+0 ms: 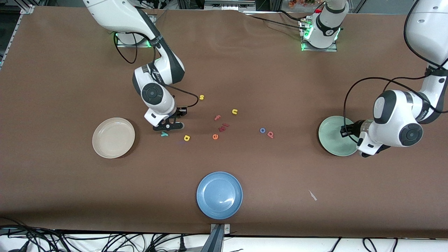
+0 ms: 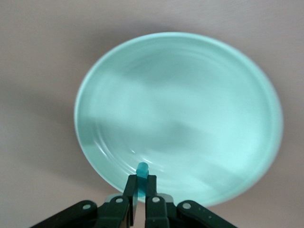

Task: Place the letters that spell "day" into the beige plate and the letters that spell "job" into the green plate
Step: 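Drop the green letter in the beige plate while the left gripper drops cyan j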

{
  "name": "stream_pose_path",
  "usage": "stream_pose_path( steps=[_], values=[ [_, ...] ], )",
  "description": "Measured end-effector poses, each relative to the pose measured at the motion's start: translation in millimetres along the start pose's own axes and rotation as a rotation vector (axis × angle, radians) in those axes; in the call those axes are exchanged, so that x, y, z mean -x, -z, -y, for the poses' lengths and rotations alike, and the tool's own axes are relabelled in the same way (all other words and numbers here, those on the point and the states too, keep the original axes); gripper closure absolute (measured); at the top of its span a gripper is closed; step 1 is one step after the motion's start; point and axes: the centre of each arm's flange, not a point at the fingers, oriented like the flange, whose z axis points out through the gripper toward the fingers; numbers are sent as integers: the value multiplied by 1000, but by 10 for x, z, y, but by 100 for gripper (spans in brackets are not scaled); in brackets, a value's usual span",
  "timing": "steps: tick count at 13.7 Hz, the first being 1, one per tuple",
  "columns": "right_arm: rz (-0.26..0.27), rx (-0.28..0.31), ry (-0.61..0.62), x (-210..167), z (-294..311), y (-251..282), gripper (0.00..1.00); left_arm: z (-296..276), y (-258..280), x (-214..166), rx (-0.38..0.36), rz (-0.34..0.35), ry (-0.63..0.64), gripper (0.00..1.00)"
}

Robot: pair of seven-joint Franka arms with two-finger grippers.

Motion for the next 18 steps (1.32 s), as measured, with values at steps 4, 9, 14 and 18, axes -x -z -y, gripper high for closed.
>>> stream_pose_path(
  steps=[4,9,14,18],
  values=[
    [-21,1,-73,-248,-492,488,69,-24,-235,-69,-15,19,-15,75],
    [-32,29,-33,-499,-1549,540,69,-526,439,128,144,-20,48,22],
    [-42,23,26,-660,-2493,276,69,-1529,733,743,160,-39,119,0],
    [-51,17,39,-724,-2496,62,53,-1976,663,935,180,-62,162,0]
  ],
)
